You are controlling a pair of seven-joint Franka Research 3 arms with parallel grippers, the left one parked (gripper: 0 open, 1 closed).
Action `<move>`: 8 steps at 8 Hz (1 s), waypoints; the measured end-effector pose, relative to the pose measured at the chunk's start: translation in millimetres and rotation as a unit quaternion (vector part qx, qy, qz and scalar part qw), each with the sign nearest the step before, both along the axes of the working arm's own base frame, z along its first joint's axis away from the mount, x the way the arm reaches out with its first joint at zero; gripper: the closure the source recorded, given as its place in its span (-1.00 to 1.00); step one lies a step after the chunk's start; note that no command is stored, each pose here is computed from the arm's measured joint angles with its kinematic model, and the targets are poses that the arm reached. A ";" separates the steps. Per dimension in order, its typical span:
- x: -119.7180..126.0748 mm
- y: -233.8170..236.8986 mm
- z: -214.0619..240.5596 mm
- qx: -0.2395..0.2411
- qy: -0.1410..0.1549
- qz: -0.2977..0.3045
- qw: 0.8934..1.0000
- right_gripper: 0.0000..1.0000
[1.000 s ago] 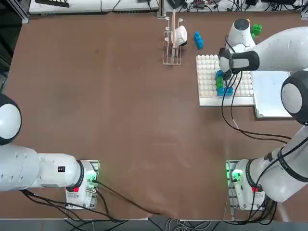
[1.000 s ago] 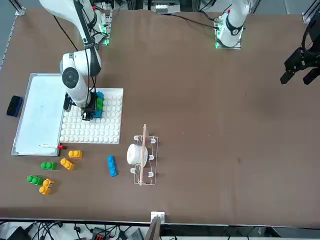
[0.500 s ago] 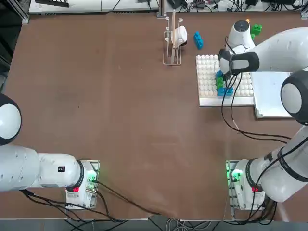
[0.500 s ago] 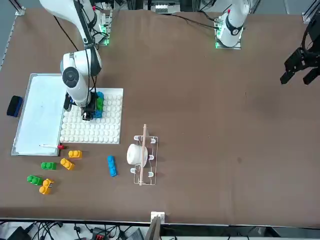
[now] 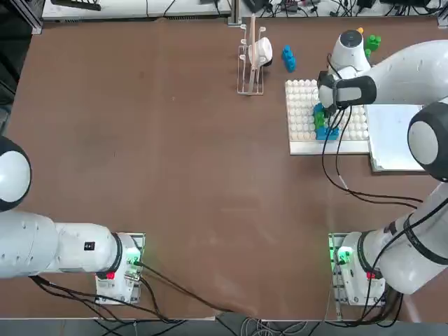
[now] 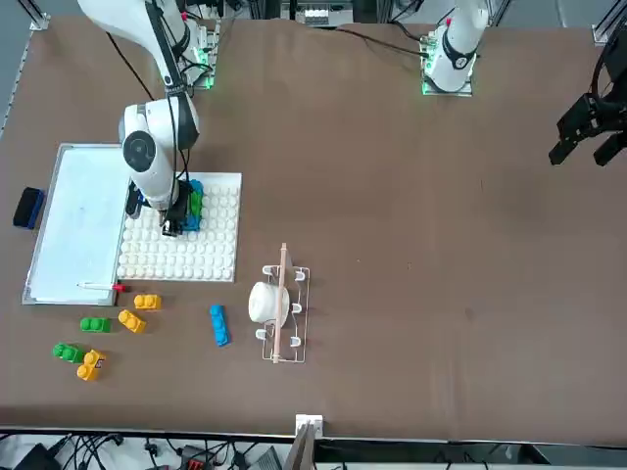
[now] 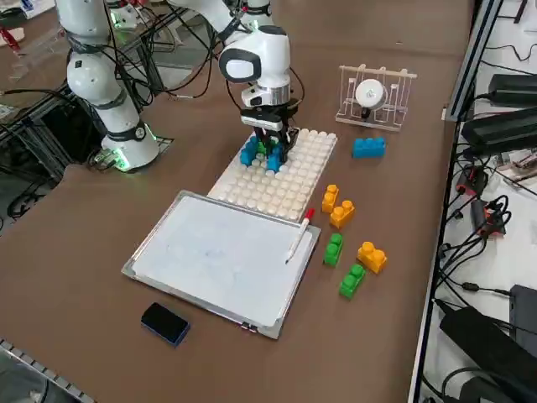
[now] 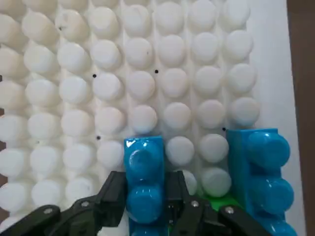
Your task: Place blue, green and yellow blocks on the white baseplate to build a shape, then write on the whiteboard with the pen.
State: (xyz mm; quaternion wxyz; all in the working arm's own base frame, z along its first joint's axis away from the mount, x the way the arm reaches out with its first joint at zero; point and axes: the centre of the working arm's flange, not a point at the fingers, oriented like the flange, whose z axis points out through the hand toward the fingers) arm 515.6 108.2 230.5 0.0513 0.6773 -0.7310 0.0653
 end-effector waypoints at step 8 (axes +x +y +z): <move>36.0 -2.6 102.0 0.006 0.062 0.142 0.988 -1.00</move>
